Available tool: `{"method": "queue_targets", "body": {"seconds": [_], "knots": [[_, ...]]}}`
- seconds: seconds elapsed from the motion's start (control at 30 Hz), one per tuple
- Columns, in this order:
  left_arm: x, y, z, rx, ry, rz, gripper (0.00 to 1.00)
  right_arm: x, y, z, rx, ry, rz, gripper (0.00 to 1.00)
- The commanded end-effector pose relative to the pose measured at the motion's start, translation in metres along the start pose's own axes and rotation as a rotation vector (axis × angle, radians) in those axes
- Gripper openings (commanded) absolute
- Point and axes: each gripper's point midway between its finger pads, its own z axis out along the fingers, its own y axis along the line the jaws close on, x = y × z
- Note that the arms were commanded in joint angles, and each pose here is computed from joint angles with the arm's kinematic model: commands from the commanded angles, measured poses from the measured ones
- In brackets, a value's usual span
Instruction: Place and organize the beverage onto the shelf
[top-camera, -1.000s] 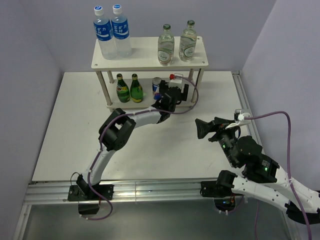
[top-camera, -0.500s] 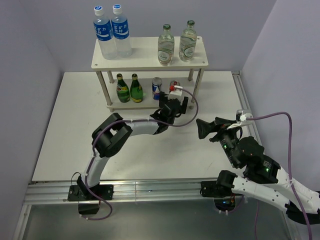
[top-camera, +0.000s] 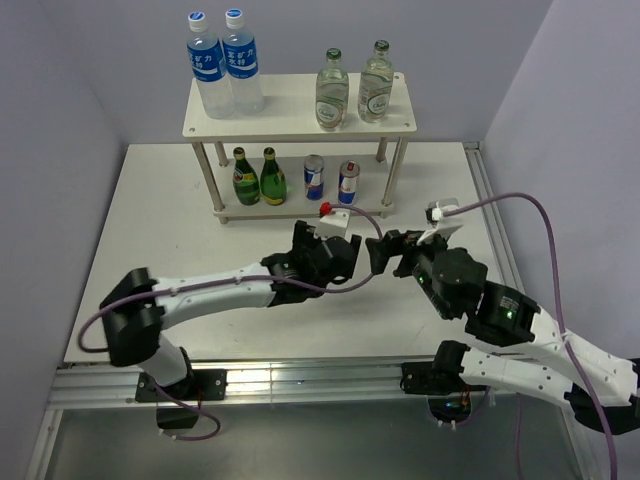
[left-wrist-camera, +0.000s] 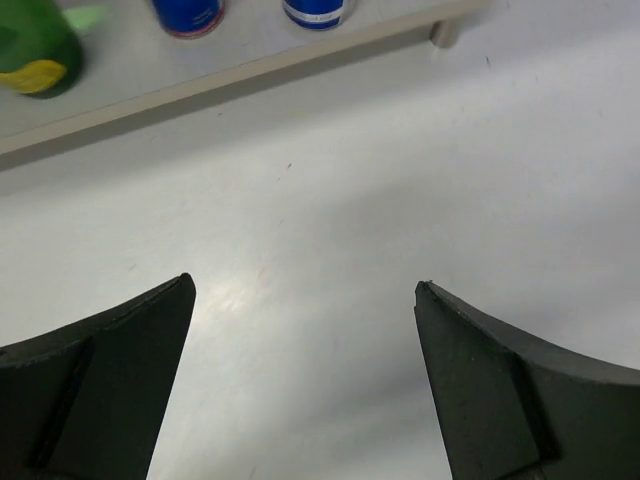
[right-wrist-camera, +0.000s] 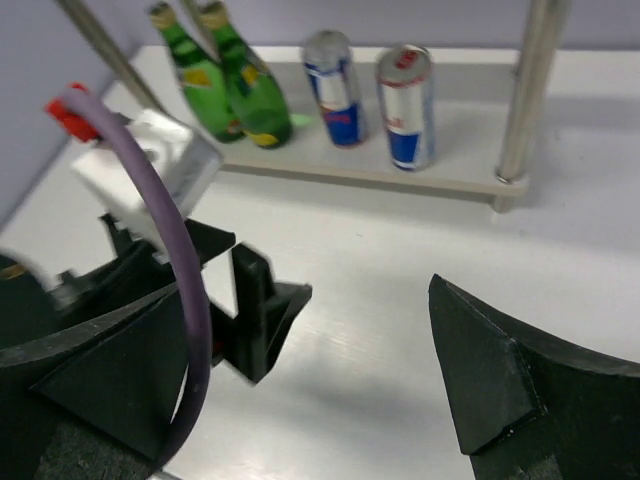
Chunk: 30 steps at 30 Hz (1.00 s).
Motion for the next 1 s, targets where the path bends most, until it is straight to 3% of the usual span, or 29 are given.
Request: {"method": "queue_targets", "body": {"seconds": [0.0, 0.17, 0.27, 0.47, 0.97], "knots": [[-0.051, 0.049, -0.086, -0.105, 0.031, 0.042, 0.98, -0.053, 0.02, -0.02, -0.106, -0.046, 0.067, 1.0], [-0.151, 0.094, -0.181, 0.048, -0.183, -0.094, 0.95, -0.127, 0.011, -0.062, -0.164, -0.173, 0.106, 1.0], [-0.176, 0.134, -0.215, 0.049, -0.308, -0.218, 0.98, -0.145, 0.0, -0.075, -0.147, -0.202, 0.113, 1.0], [-0.177, 0.172, -0.238, 0.016, -0.357, -0.269, 0.99, -0.145, -0.013, -0.086, -0.122, -0.17, 0.101, 1.0], [-0.17, 0.189, -0.24, -0.02, -0.383, -0.296, 0.99, -0.142, -0.007, -0.085, -0.151, -0.166, 0.091, 1.0]]}}
